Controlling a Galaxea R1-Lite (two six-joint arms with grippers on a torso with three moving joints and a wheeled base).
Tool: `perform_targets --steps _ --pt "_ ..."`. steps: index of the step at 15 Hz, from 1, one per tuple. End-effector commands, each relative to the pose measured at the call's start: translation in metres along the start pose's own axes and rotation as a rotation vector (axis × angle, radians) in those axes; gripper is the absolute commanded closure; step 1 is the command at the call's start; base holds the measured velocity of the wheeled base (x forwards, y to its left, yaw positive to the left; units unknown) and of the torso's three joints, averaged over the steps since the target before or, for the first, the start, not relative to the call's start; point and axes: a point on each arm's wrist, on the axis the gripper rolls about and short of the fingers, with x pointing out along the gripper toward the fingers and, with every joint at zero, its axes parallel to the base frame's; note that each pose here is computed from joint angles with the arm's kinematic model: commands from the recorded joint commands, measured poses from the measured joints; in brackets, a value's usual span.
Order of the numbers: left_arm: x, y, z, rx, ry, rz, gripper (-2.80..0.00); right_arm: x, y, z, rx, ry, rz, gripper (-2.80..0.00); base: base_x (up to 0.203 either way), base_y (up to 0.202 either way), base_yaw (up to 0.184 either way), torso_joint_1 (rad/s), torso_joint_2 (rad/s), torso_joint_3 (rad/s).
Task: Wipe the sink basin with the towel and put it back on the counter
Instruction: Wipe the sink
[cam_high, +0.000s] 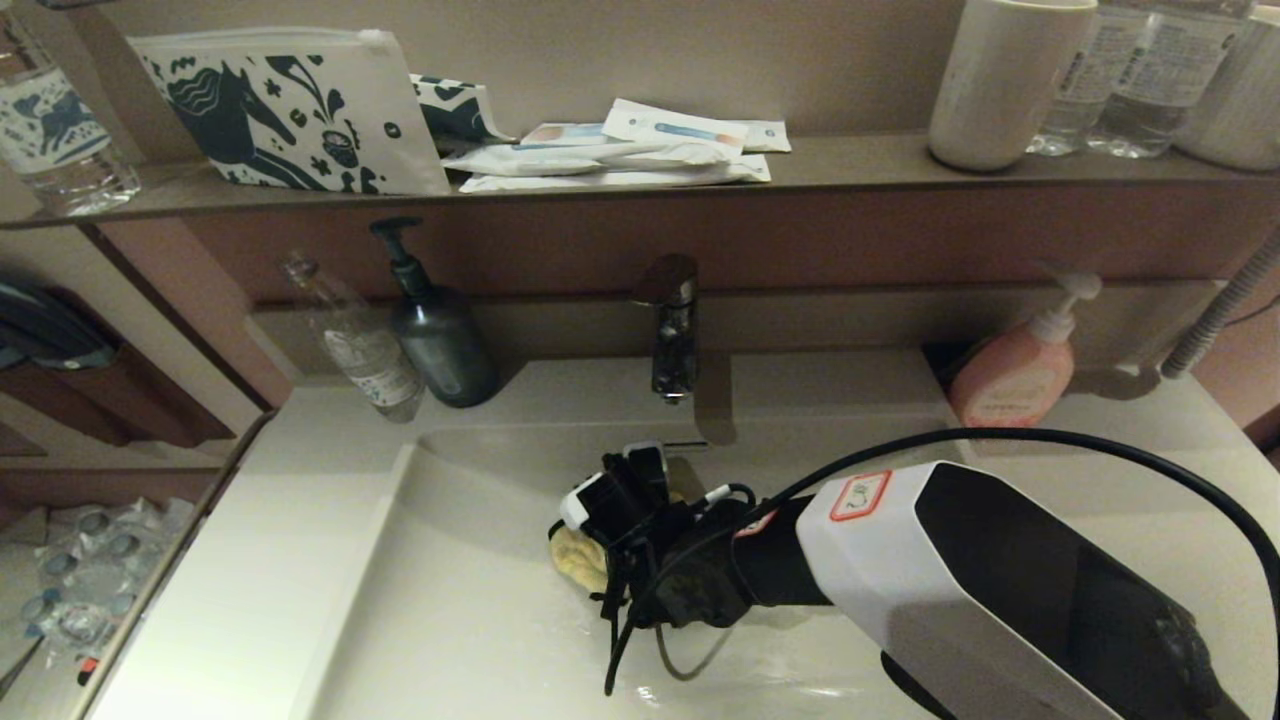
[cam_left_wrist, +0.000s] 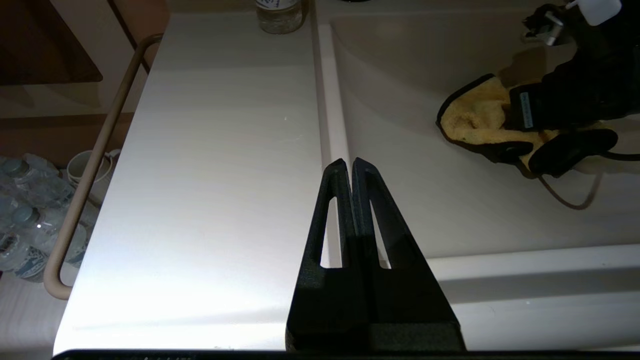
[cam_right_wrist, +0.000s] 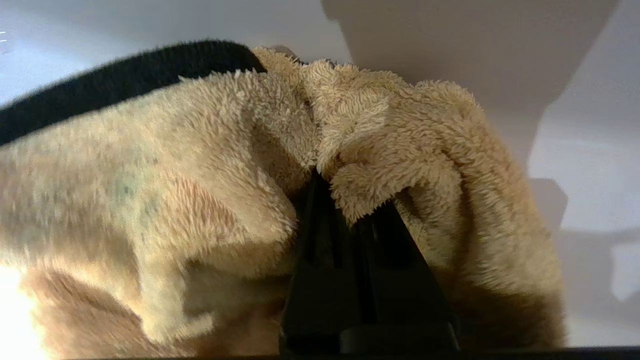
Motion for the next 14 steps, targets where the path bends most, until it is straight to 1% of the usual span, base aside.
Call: perform_targets --steps 1,7,14 --pt "0.000 0.000 0.000 0.000 0.002 0.000 0.00 -0.006 -0.011 0.004 0.021 0.008 -0.020 0.00 0.000 0.000 0.000 0.000 0.00 0.000" --pt "0.000 0.000 0.000 0.000 0.002 0.000 0.00 -0.009 -0.051 0.009 0.101 0.046 -0.092 0.00 0.000 0.000 0.000 0.000 0.00 0.000" --pt "0.000 0.000 0.000 0.000 0.002 0.000 0.00 -0.019 -0.092 0.003 0.142 0.085 -0.156 0.00 0.000 0.000 0.000 0.000 0.00 0.000"
